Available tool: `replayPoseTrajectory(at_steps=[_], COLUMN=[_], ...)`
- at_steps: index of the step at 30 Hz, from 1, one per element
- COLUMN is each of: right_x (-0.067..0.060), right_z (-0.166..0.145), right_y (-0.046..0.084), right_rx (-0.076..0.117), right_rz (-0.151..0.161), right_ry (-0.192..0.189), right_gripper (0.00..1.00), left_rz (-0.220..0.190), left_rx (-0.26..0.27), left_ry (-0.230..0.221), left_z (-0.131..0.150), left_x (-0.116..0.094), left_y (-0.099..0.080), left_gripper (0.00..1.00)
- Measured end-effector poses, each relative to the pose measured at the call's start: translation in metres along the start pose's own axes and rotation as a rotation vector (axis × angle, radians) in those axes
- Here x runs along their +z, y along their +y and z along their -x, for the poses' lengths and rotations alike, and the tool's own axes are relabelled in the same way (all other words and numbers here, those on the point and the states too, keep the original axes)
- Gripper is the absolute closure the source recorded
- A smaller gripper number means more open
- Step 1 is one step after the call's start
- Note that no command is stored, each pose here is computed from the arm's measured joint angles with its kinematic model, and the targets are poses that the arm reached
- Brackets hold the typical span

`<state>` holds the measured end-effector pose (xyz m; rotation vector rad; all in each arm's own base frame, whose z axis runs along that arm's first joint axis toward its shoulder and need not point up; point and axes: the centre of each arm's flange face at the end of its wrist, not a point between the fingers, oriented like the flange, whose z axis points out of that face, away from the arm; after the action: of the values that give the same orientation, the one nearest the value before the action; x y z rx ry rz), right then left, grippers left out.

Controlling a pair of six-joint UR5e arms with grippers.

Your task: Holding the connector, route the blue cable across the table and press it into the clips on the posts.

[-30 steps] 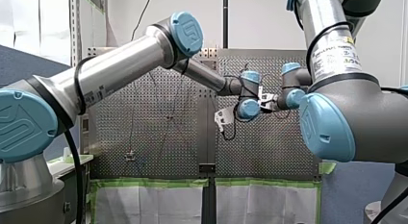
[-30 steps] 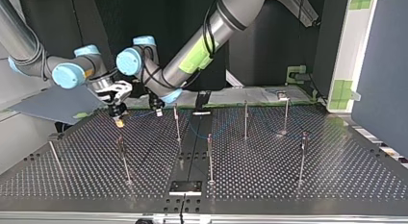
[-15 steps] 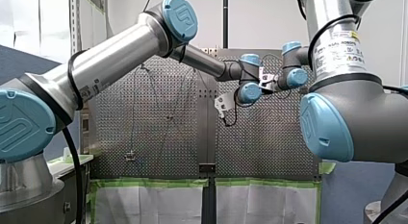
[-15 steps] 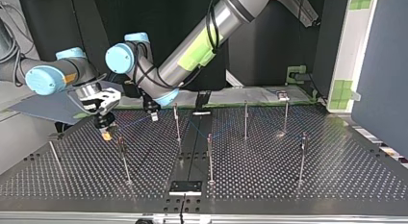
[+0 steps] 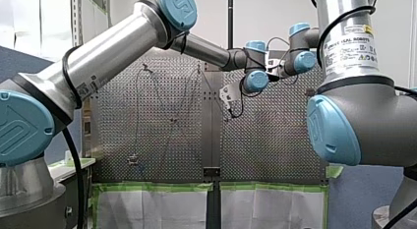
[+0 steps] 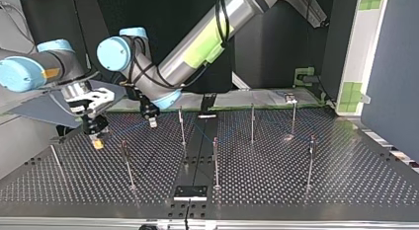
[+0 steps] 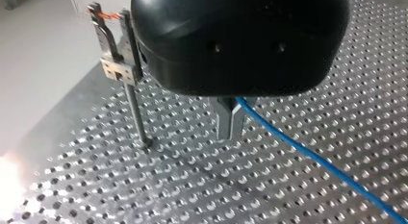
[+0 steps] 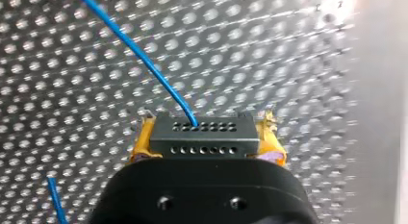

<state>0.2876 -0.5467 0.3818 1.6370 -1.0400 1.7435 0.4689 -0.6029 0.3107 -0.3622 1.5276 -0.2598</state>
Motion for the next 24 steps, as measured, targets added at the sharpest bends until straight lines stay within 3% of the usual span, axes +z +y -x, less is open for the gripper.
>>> replayPoseTrajectory(at_steps=[6,17,24], right_x=[-0.01,-0.011,-0.012], right_z=[-0.023,-0.029,-0.03], right_y=[-0.008,-0.011,-0.015], right_rx=[-0.014,-0.018,-0.023], right_rz=[-0.006,-0.009,-0.014], right_ry=[0.034,0.042,0.038], right_gripper=[1.0,1.0,1.0], left_rz=[-0.005,0.003,-0.048], left_rx=[-0.007,-0.014,-0.032], left_ry=[-0.005,-0.015,-0.021], left_z=[0.006,0.011,0.01], left_x=[-0.003,0.006,0.004], left_y=[-0.003,0.001,-0.009], left_gripper=[1.0,1.0,1.0])
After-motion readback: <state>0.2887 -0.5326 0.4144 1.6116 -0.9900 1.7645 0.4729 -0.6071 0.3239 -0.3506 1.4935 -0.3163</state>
